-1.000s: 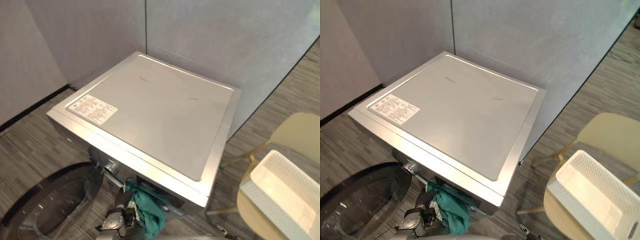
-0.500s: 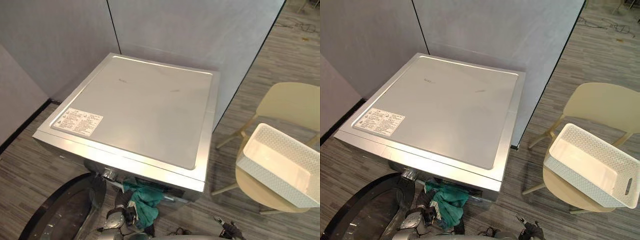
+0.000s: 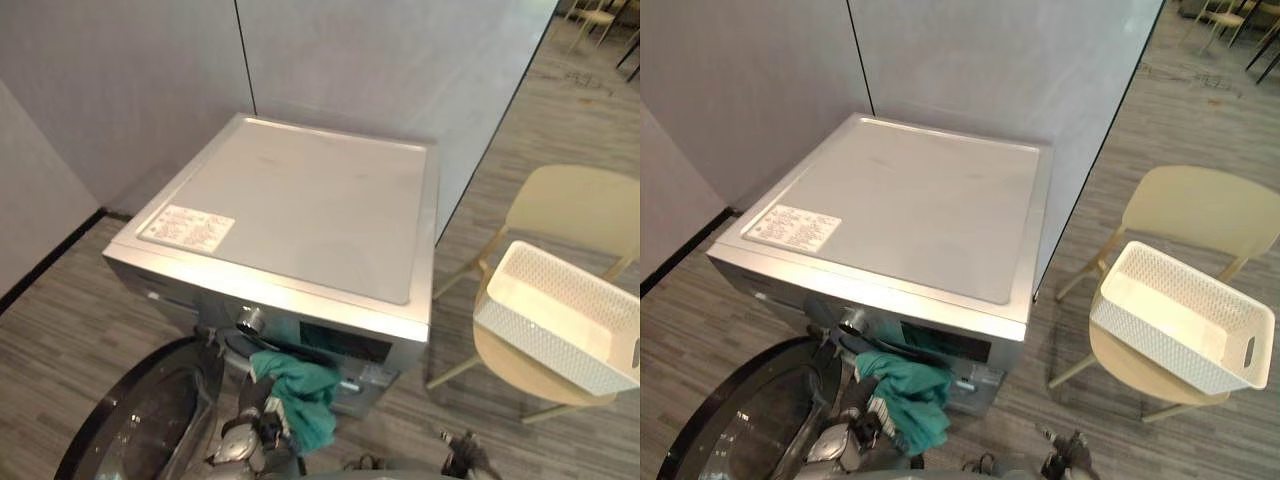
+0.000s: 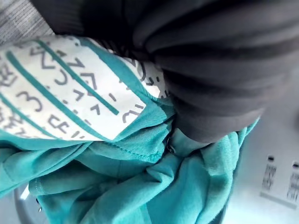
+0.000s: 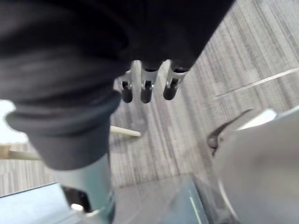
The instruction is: Pick up the laundry basket with both hands and put the clothes into the washing machine.
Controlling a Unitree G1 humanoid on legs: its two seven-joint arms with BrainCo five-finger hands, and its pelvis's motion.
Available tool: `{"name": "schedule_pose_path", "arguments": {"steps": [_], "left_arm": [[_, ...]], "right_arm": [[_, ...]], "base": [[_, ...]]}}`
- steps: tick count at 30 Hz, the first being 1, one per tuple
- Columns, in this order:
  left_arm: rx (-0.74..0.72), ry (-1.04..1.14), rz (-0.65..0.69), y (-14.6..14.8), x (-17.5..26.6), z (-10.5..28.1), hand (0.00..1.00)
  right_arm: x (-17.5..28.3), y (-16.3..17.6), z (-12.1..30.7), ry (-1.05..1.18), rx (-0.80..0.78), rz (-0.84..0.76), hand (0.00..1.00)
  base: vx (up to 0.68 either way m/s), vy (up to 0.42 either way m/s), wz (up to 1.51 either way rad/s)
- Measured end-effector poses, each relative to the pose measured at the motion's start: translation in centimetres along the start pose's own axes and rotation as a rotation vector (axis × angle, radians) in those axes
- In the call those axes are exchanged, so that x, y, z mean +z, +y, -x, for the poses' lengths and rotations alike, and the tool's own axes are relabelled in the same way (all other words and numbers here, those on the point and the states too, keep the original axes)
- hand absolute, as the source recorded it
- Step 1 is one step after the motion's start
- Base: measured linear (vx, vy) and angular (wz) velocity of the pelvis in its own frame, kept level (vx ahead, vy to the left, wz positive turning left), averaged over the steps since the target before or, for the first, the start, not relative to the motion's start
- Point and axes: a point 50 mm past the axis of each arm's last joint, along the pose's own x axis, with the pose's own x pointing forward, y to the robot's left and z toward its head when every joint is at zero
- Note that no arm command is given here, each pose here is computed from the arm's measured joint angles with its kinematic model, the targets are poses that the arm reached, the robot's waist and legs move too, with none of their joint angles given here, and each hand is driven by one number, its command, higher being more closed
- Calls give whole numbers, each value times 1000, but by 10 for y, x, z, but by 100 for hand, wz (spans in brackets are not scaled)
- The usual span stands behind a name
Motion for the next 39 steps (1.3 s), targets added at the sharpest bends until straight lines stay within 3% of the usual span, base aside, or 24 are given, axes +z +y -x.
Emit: {"name": "schedule_pose_path", "arguments": {"steps": [5,10,17,25,26,30,39], "left_arm": [[27,30,-26,12,-6,1,100],[36,51,-32,15,-11,1,100],[13,-139,39,-6,40,-18,100],[129,-389,251,-6,132,-43,100],[131,-471,313,-8,166,-48,100],[114,-630,385,-12,233,-48,100],[-24,-947,408,-27,378,-9,100]], "right_arm": [[2,-5,-2,-1,-14,8,0],[19,10,-5,-47,27,31,0],[68,44,0,-233,129,41,0],[116,66,17,-425,179,-94,0],[133,72,24,-489,196,-139,0],[150,78,32,-558,210,-196,0],[150,83,37,-551,221,-303,0]], "base": [[85,58,8],[62,-23,-14],[-82,-19,-31],[-141,-23,-19],[-85,-48,-22],[-73,-47,-18],[-38,-31,-21]]}}
